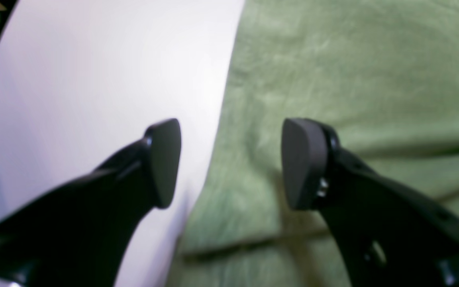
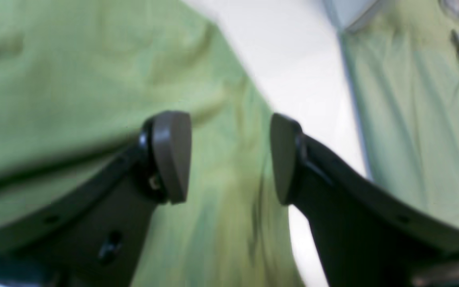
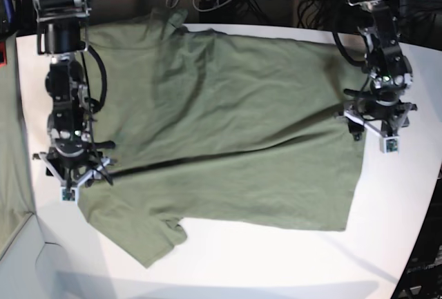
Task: Layout the t-shirt on the table in an organized manner, then fold the t-shirt properly
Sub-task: 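Reposition both grippers along the shirt's collar side and smooth the fabric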
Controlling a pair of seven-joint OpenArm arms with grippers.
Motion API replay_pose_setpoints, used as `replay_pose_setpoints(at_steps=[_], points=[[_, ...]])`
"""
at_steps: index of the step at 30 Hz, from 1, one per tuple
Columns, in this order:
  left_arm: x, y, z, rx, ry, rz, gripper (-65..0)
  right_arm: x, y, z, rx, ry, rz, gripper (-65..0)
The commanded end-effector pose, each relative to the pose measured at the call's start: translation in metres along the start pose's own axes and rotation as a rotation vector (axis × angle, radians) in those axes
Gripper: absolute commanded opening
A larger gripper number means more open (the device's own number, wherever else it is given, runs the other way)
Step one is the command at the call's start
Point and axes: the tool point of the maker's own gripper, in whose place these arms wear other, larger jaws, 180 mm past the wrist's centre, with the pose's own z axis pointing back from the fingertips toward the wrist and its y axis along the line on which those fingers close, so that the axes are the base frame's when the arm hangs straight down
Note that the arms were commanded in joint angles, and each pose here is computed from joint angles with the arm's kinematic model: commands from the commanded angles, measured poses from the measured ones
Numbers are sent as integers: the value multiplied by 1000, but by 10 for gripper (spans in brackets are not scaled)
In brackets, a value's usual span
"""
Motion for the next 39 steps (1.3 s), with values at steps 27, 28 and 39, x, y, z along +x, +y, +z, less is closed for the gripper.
replay_pose_setpoints(at_steps=[27,28,39], points=[[13,-2,1,-2,-48,5,-262,-30,-13,13,-19,58,41,-325],[19,-2,-1,-2,-59,9,-262,-21,-12,18,-15,36,39,-325],[67,-93,-54,-194,-64,-37,-264,-33,6,44,28,47,26,-325]])
